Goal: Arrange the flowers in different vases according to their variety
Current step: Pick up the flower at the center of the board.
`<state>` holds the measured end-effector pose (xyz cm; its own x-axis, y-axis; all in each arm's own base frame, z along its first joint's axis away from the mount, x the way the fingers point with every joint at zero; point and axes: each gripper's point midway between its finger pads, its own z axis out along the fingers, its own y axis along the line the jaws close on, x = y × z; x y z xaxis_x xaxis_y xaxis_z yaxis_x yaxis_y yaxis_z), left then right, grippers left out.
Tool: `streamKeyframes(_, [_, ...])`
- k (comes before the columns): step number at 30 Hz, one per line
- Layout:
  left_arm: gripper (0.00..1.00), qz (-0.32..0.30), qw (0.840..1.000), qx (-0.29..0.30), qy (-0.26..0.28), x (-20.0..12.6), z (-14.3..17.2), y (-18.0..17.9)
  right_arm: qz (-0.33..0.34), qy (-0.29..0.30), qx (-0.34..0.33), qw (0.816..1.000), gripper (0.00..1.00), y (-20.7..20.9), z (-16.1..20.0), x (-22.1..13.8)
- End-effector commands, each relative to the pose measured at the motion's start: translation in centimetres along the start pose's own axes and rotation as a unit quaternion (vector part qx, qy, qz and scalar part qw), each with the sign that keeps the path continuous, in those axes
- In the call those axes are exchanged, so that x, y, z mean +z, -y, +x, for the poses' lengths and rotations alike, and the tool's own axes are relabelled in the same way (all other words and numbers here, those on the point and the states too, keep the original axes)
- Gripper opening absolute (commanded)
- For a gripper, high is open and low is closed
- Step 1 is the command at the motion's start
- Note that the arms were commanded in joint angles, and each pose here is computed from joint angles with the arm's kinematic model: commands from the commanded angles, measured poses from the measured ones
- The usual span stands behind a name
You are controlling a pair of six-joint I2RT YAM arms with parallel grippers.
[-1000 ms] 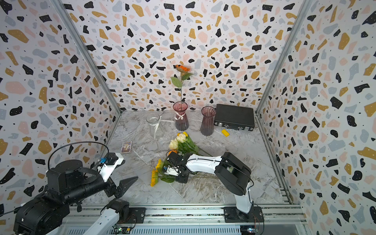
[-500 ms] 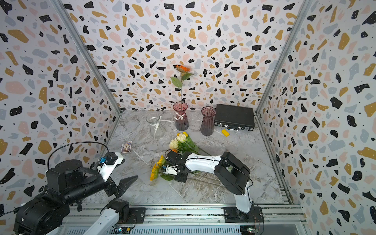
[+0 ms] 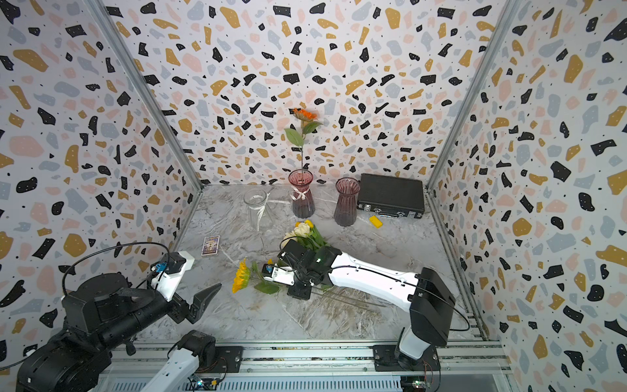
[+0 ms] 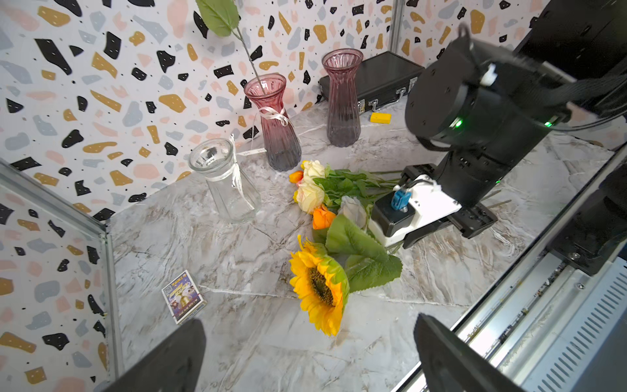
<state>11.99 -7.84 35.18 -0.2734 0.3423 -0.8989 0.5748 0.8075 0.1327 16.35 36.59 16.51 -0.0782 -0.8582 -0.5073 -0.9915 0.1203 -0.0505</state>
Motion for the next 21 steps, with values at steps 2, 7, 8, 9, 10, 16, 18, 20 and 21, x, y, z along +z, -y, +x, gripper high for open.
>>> streamKeyframes(2, [0.99, -0.038, 0.998, 0.005, 0.059, -1.8, -2.4, -1.0, 0.057, 0.037, 0.065, 0.996, 0.0, 3.8, -1.8, -4.5])
streamKeyframes(7, [1.0, -0.03, 0.997, 0.006, 0.069, -2.2, -2.7, -0.6, 0.128, 0.127, 0.13, 0.975, 0.0, 9.7, -5.2, -9.8])
streamKeyframes(8, [0.99, -0.024, 0.997, 0.005, 0.069, -2.0, -2.7, -0.5, 0.139, 0.142, 0.136, 0.97, 0.0, 10.6, -5.8, -10.8])
streamKeyframes(9, [0.99, -0.019, 0.997, 0.004, 0.069, -1.8, -2.6, -0.3, 0.151, 0.161, 0.141, 0.965, 0.0, 11.6, -6.6, -11.9])
streamKeyframes(10, [0.99, -0.016, 0.997, 0.003, 0.071, -1.7, -2.6, -0.3, 0.161, 0.179, 0.145, 0.96, 0.0, 12.5, -7.4, -12.8])
streamKeyframes(16, [0.99, -0.002, 0.997, -0.006, 0.072, -0.6, -2.4, 0.0, 0.187, 0.313, 0.196, 0.91, 0.0, 18.6, -12.2, -19.1])
streamKeyframes(18, [0.99, 0.003, 0.997, -0.008, 0.077, -0.4, -2.5, 0.2, 0.192, 0.363, 0.195, 0.891, 0.0, 20.3, -14.0, -21.1])
streamKeyframes(20, [1.0, 0.008, 0.997, -0.009, 0.081, -0.3, -2.6, 0.3, 0.207, 0.408, 0.192, 0.868, 0.0, 21.8, -15.5, -23.2])
streamKeyframes(21, [0.99, 0.009, 0.997, -0.009, 0.081, -0.2, -2.6, 0.3, 0.211, 0.429, 0.186, 0.859, 0.0, 22.4, -16.2, -24.2])
